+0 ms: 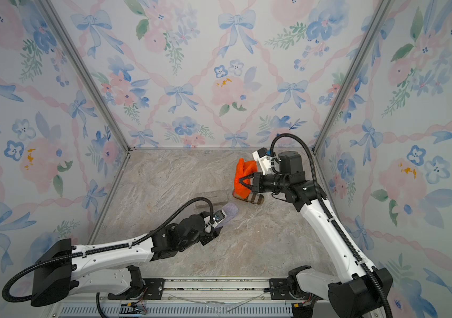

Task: Wipe the eyeglass case
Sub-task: Wipe the dirt from the eyeglass case.

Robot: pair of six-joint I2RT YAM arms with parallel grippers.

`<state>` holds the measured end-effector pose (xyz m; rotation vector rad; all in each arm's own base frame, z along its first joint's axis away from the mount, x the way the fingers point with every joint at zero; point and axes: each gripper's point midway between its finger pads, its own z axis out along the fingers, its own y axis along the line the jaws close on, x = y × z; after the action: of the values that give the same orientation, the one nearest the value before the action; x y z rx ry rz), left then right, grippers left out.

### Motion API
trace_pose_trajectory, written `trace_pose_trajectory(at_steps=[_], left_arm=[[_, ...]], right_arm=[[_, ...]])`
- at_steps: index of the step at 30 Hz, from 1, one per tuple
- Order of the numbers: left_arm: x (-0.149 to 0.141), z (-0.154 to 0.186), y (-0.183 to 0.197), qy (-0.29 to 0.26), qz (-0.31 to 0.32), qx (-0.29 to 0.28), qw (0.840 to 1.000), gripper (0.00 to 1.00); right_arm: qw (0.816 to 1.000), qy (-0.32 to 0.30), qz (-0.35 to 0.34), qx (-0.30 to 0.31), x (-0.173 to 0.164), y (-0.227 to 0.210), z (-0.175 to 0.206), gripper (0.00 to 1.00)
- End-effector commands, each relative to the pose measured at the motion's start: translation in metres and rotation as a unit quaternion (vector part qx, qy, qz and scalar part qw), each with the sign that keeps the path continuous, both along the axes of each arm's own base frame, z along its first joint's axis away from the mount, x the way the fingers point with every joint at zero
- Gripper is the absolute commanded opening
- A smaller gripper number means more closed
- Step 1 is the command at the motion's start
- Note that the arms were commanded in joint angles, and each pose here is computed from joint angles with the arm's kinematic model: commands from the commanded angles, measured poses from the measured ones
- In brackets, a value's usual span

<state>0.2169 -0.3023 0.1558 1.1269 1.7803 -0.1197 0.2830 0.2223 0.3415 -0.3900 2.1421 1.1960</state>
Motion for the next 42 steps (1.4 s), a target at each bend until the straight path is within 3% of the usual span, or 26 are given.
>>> trace_pose_trajectory(at_steps=[1,10,17,21,29,38,42], left_arm=[[0.017,0.023,0.001,-0.093,0.022,0.025,0.995,0.18],[0.018,0.038,-0.009,-0.186,0.014,0.116,0.976,0.16],[0.02,0.061,-0.002,-0.195,0.029,0.079,0.977,0.16],[0.019,0.056,-0.001,-0.194,0.025,0.088,0.977,0.16],[0.02,0.046,-0.009,-0.186,0.017,0.099,0.977,0.16],[0.02,0.05,0.002,-0.178,0.035,0.088,0.979,0.15],[0.021,0.051,0.003,-0.176,0.038,0.078,0.981,0.15]], right_arm=[[1.0,0.025,0.015,0.001,-0.002,0.018,0.001,0.0],[0.987,0.137,0.079,-0.003,-0.014,0.072,-0.077,0.0],[0.977,0.201,0.038,-0.06,-0.037,0.006,-0.129,0.0],[0.976,0.204,0.034,-0.063,-0.044,-0.005,-0.126,0.0],[0.976,0.193,0.1,-0.029,-0.054,0.062,-0.113,0.0],[0.97,0.224,0.048,-0.081,-0.053,-0.009,-0.137,0.0],[0.973,0.216,0.052,-0.068,-0.053,0.003,-0.136,0.0]])
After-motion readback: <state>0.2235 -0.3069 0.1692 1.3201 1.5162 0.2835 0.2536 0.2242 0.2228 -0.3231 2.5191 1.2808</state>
